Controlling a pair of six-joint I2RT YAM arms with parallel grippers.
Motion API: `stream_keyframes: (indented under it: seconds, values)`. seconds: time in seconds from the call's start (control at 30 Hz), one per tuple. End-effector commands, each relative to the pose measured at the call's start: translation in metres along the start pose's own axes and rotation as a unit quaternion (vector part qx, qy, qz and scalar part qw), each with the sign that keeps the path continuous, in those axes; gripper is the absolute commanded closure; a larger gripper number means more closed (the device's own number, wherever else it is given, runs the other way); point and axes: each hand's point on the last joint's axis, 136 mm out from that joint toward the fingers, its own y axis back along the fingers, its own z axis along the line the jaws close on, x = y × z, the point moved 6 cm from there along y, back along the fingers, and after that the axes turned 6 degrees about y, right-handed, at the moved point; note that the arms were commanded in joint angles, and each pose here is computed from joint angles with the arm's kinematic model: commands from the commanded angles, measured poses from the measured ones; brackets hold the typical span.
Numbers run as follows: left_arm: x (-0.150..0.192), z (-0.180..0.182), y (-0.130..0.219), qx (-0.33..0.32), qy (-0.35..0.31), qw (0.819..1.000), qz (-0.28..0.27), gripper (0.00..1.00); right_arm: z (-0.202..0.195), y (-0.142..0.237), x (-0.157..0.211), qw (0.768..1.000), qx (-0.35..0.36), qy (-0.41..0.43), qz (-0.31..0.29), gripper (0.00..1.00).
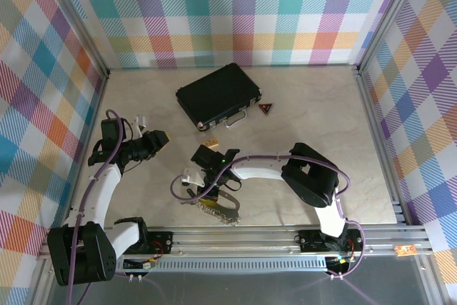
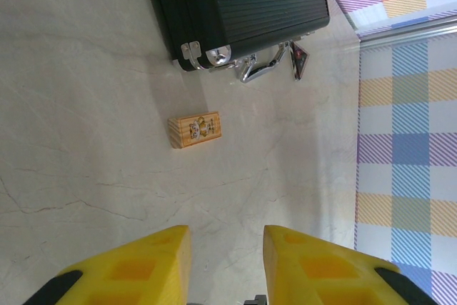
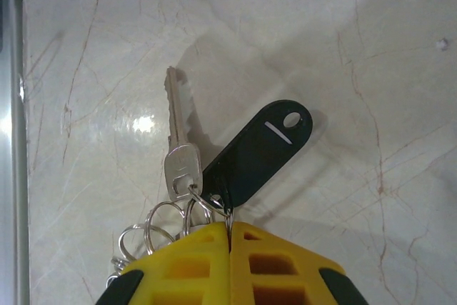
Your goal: Put the keys on the keyring
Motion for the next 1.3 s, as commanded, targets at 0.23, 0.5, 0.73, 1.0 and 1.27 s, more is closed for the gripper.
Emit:
stream_keyframes:
  seconds: [0.23, 0.5, 0.73, 1.0, 1.27]
  values:
    - [-0.003, -0.012, 0.016, 0.007, -0.036, 0.999, -0.018, 0.66, 0.007, 0.033, -0.006, 0.994, 0.064, 0.063, -0.065, 1.00]
    - [0.007, -0.046, 0.022, 0.057, -0.112, 0.992, -0.015, 0.66, -0.002, 0.074, -0.012, 0.980, 0.122, 0.047, -0.147, 1.00]
    - [0.026, -0.097, 0.019, 0.132, -0.204, 0.970, 0.001, 0.67, -0.005, 0.127, -0.017, 0.957, 0.185, 0.043, -0.220, 1.00]
    - [0.046, -0.145, 0.034, 0.210, -0.282, 0.936, -0.003, 0.68, -0.006, 0.199, -0.020, 0.910, 0.259, 0.050, -0.319, 1.00]
    - [0.066, -0.181, 0.049, 0.284, -0.326, 0.901, 0.007, 0.68, 0.008, 0.275, -0.023, 0.858, 0.259, 0.063, -0.439, 1.00]
